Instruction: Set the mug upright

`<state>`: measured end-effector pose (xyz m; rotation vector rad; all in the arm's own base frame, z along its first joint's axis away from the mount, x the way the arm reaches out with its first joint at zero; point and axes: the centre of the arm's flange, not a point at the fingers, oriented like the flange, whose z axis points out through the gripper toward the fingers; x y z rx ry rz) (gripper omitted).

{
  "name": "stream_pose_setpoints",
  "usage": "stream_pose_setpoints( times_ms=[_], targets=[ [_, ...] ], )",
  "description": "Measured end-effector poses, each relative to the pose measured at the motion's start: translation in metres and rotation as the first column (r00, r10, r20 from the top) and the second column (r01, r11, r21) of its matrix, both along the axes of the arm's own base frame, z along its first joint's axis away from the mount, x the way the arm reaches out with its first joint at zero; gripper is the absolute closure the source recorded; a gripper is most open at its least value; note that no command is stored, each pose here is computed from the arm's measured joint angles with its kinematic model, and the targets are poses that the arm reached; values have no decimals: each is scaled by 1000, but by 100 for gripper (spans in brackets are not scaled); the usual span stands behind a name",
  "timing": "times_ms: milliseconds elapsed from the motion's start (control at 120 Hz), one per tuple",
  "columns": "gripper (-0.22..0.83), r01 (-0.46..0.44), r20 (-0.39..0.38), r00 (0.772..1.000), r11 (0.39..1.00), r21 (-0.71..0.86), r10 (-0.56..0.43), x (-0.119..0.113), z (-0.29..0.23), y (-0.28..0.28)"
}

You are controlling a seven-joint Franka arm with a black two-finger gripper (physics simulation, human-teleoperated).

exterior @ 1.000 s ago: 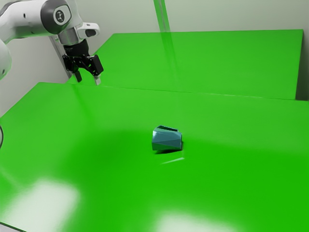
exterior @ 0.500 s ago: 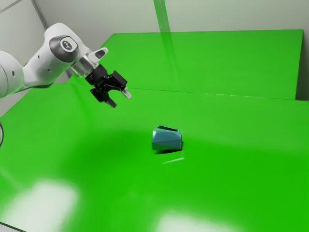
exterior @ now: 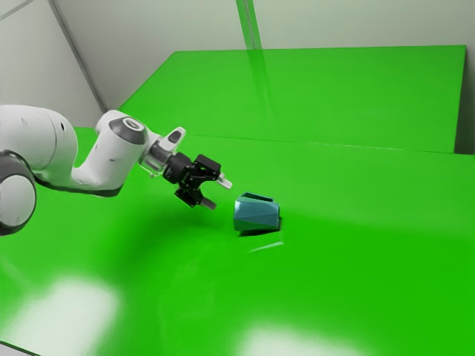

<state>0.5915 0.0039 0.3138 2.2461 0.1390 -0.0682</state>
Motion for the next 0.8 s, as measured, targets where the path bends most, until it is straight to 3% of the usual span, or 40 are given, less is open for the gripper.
stream_pose_setpoints(
  times_ms=[658,700,800],
  targets=[
    [1,-2,56,998,983,-185,13,-13,-38,-53],
    [8,1,61,998,982,-188,11,-13,-37,-54],
    [35,7,75,997,982,-190,7,-12,-36,-55]
  ],
)
